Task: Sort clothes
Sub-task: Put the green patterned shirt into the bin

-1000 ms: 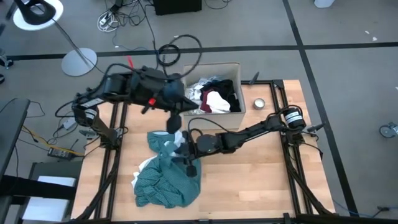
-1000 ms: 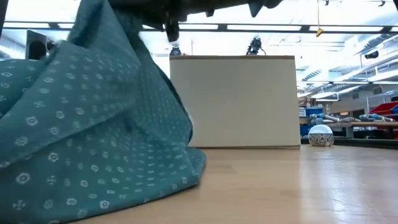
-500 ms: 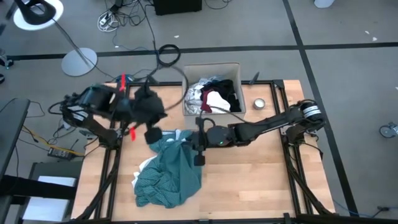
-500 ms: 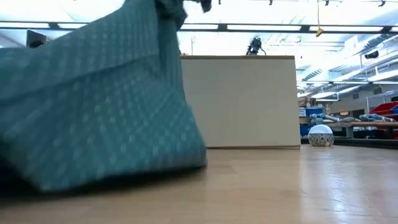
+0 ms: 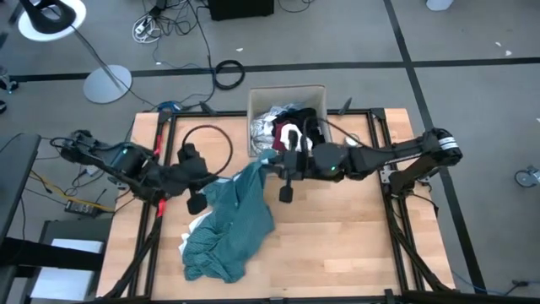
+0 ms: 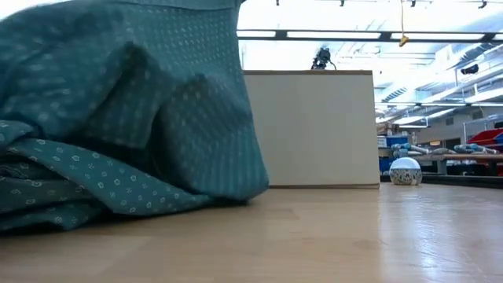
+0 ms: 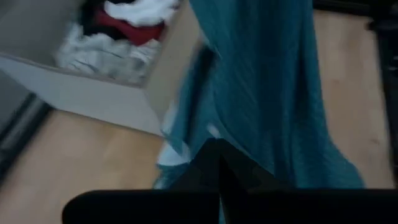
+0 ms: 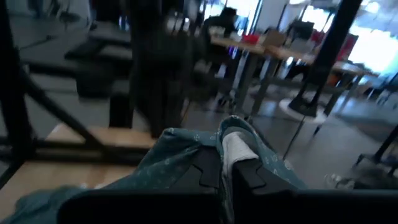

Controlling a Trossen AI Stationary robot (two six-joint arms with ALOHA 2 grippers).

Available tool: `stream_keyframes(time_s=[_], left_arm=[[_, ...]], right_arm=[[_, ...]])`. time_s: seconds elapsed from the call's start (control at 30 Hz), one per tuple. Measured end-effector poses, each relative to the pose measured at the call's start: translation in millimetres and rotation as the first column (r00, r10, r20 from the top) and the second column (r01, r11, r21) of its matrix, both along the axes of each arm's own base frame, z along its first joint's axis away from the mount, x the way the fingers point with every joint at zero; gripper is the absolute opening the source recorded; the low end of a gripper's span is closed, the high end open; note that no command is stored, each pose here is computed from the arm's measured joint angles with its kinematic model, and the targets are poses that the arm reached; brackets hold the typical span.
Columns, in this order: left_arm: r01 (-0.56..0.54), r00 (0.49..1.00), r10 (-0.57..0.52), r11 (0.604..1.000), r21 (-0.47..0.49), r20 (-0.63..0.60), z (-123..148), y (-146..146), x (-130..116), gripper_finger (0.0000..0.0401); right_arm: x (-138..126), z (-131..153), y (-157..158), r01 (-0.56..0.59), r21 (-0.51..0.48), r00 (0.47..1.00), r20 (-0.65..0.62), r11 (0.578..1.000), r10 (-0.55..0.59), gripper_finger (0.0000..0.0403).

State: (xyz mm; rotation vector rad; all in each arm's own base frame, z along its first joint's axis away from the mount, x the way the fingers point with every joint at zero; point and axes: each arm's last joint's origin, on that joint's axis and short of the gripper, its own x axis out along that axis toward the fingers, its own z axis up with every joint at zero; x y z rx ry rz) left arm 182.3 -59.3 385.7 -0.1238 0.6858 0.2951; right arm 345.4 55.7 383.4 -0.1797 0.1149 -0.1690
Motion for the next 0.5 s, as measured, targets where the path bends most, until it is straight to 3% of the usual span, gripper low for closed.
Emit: stream_keyframes(time_s=[0.23,0.5], left_arm=[[0.038,0.985,-0.022,0.995,-0.088,0.174,-66,4,-13,0.0],[0.091,0.953,-0.034,0.98,-0.177,0.3,-130,6,-20,0.0]], right_arm=[[-13,36,-26,0.079,-0.093,0.974,0.219,0.993,-0.057,0.0001],[-44,111,-74,0.288,-0.134,0.826,0.535,0.948,-0.175,0.0]])
